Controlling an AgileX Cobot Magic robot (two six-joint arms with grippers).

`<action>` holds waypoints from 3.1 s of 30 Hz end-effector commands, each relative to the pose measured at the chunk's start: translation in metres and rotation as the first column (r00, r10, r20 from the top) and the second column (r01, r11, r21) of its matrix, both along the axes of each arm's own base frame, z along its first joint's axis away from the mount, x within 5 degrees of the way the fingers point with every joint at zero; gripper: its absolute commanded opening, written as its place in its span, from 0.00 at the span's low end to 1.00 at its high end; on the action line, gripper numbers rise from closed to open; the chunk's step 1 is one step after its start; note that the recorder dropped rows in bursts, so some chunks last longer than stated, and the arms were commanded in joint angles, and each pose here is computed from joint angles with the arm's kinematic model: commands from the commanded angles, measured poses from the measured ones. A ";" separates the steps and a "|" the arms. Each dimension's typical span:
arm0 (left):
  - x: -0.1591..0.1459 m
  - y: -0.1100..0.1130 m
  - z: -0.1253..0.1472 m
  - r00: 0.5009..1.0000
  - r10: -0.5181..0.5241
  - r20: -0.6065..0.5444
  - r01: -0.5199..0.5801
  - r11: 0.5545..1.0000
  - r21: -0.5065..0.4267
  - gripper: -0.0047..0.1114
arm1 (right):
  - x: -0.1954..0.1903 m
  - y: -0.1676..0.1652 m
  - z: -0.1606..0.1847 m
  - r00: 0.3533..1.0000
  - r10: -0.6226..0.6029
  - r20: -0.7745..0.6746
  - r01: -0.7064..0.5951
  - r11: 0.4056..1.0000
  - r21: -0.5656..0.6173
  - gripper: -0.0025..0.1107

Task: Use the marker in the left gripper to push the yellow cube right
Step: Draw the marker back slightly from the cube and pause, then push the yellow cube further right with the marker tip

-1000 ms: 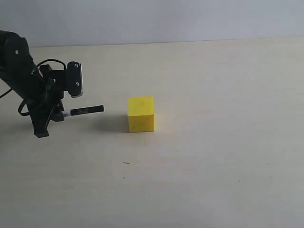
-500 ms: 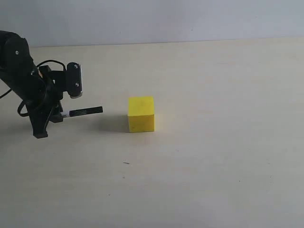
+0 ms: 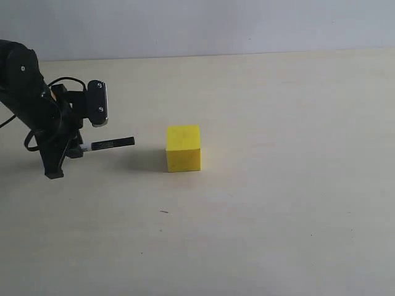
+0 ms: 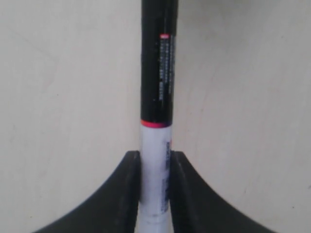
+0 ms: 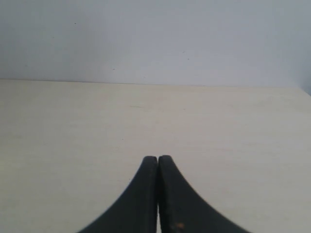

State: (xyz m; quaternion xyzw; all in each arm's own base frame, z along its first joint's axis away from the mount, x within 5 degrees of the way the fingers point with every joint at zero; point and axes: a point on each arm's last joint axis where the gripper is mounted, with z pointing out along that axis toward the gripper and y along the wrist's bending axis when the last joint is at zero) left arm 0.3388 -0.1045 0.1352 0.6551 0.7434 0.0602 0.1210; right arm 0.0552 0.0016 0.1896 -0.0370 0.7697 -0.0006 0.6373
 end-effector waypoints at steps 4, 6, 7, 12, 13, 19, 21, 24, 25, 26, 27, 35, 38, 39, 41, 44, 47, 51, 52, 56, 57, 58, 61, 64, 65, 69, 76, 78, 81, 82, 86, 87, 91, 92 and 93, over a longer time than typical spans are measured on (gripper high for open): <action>0.001 -0.002 0.000 1.000 -0.002 0.014 0.002 1.000 -0.003 0.04 | 0.000 0.000 -0.001 1.000 -0.004 0.010 0.004 1.000 -0.002 0.02; 0.001 -0.002 0.000 1.000 0.002 0.014 -0.002 1.000 -0.004 0.04 | 0.000 0.000 -0.001 1.000 -0.004 0.010 0.004 1.000 -0.002 0.02; 0.001 -0.002 0.000 1.000 0.002 0.014 -0.002 1.000 -0.004 0.04 | 0.000 0.000 -0.001 1.000 -0.004 0.010 0.004 1.000 -0.002 0.02; 0.001 -0.003 0.000 1.000 0.009 0.010 -0.009 1.000 -0.006 0.04 | 0.000 0.000 -0.001 1.000 -0.004 0.010 0.004 1.000 -0.002 0.02; 0.001 -0.003 0.000 1.000 0.009 0.010 -0.009 1.000 -0.006 0.04 | 0.000 0.000 -0.001 1.000 -0.004 0.010 0.004 1.000 -0.002 0.02; 0.002 0.000 0.000 0.999 -0.008 0.031 0.007 0.999 0.045 0.04 | 0.000 0.000 -0.001 1.000 -0.004 0.010 0.004 1.000 -0.002 0.02; 0.003 0.001 0.000 0.999 -0.002 0.035 0.000 0.999 0.052 0.04 | 0.000 0.000 -0.001 1.000 -0.004 0.010 0.004 1.000 -0.002 0.02; 0.003 0.001 0.001 0.999 0.011 0.040 -0.013 0.999 0.052 0.04 | 0.000 0.000 -0.001 1.000 -0.004 0.010 0.004 1.000 -0.002 0.02; 0.003 0.001 0.001 0.999 0.015 0.040 -0.017 0.999 0.049 0.04 | 0.000 0.000 -0.001 1.000 -0.004 0.010 0.004 1.000 -0.002 0.02; 0.003 0.001 0.001 0.999 0.015 0.040 -0.017 0.999 0.049 0.04 | 0.000 0.000 -0.001 1.000 -0.004 0.010 0.004 1.000 -0.002 0.02; 0.003 0.001 0.001 0.999 0.015 0.040 -0.017 0.999 0.049 0.04 | 0.000 0.000 -0.001 1.000 -0.004 0.010 0.004 1.000 -0.002 0.02; 0.005 -0.013 0.005 0.998 0.025 0.054 -0.027 0.999 0.032 0.04 | 0.000 0.000 -0.001 1.000 -0.004 0.010 0.004 1.000 -0.002 0.02; 0.008 -0.027 0.005 0.999 0.002 0.040 -0.003 0.999 0.037 0.04 | 0.000 0.000 -0.001 1.000 -0.004 0.010 0.004 1.000 -0.002 0.02; 0.008 -0.034 0.004 0.999 -0.015 0.029 0.013 0.999 0.044 0.04 | 0.000 0.000 -0.001 1.000 -0.004 0.010 0.004 1.000 -0.002 0.02; 0.008 -0.049 0.001 0.998 -0.059 0.020 0.057 0.997 0.060 0.04 | 0.000 0.000 -0.001 1.000 -0.004 0.010 0.004 1.000 -0.002 0.02; 0.009 -0.052 -0.001 0.997 -0.077 0.015 0.076 0.994 0.075 0.04 | 0.000 0.000 -0.001 1.000 -0.004 0.010 0.004 1.000 -0.002 0.02; 0.007 -0.046 -0.001 0.997 -0.075 -0.030 0.078 0.990 0.119 0.04 | 0.000 0.000 -0.001 1.000 -0.004 0.010 0.004 1.000 -0.002 0.02; 0.002 -0.055 -0.003 0.992 -0.120 -0.043 0.124 0.982 0.141 0.04 | 0.000 0.000 -0.001 1.000 -0.004 0.010 0.004 1.000 -0.002 0.02; -0.001 -0.064 -0.004 0.987 -0.155 -0.031 0.158 0.978 0.135 0.04 | 0.000 0.000 -0.001 1.000 -0.004 0.010 0.004 1.000 -0.002 0.02; -0.015 -0.108 -0.007 0.964 -0.264 0.032 0.260 0.960 0.108 0.04 | 0.000 0.000 -0.001 1.000 -0.004 0.010 0.004 1.000 -0.002 0.02; -0.013 -0.105 -0.007 0.973 -0.231 0.029 0.226 0.967 0.115 0.04 | 0.000 0.000 -0.001 1.000 -0.004 0.010 0.004 1.000 -0.002 0.02; -0.011 -0.099 -0.007 0.978 -0.208 0.020 0.204 0.970 0.132 0.04 | 0.000 0.000 -0.001 1.000 -0.004 0.010 0.004 1.000 -0.002 0.02; -0.006 -0.084 -0.008 0.990 -0.143 -0.006 0.142 0.978 0.152 0.04 | 0.000 0.000 -0.001 1.000 -0.004 0.010 0.004 1.000 -0.002 0.02; -0.001 -0.074 -0.008 0.996 -0.092 -0.010 0.092 0.985 0.149 0.04 | 0.000 0.000 -0.001 1.000 -0.004 0.010 0.004 1.000 -0.002 0.02; 0.000 -0.073 -0.008 0.996 -0.088 -0.007 0.088 0.985 0.146 0.04 | 0.000 0.000 -0.001 1.000 -0.004 0.010 0.004 1.000 -0.002 0.02; -0.002 -0.086 -0.012 0.993 -0.115 0.021 0.112 0.988 0.106 0.04 | 0.000 0.000 -0.001 1.000 -0.004 0.010 0.004 1.000 -0.002 0.02; -0.009 -0.137 -0.016 0.970 -0.225 0.095 0.221 0.974 0.050 0.04 | 0.000 0.000 -0.001 1.000 -0.004 0.010 0.004 1.000 -0.002 0.02; -0.008 -0.137 -0.012 0.973 -0.218 0.077 0.213 0.975 0.067 0.04 | 0.000 0.000 -0.001 1.000 -0.004 0.010 0.004 1.000 -0.002 0.02; 0.001 -0.117 -0.010 0.987 -0.157 0.019 0.154 0.982 0.110 0.04 | 0.000 0.000 -0.001 1.000 -0.004 0.010 0.004 1.000 -0.002 0.02; 0.002 -0.115 -0.010 0.988 -0.150 0.019 0.147 0.983 0.110 0.04 | 0.000 0.000 -0.001 1.000 -0.004 0.010 0.004 1.000 -0.002 0.02; 0.006 -0.123 -0.007 0.984 -0.159 0.080 0.155 0.986 0.055 0.04 | 0.000 0.000 -0.001 1.000 -0.004 0.010 0.004 1.000 -0.002 0.02; 0.002 -0.130 -0.007 0.983 -0.165 0.079 0.162 0.986 0.041 0.04 | 0.000 0.000 -0.001 1.000 -0.004 0.010 0.004 1.000 -0.002 0.02; -0.016 -0.158 -0.005 0.956 -0.275 0.101 0.269 0.961 0.066 0.04 | 0.000 0.000 -0.001 1.000 -0.004 0.010 0.004 1.000 -0.002 0.02; -0.017 -0.156 -0.005 0.960 -0.266 0.085 0.260 0.963 0.075 0.04 | 0.000 0.000 -0.001 1.000 -0.004 0.010 0.004 1.000 -0.002 0.02; -0.016 -0.152 -0.006 0.964 -0.257 0.068 0.251 0.964 0.086 0.04 | 0.000 0.000 -0.001 1.000 -0.004 0.010 0.004 1.000 -0.002 0.02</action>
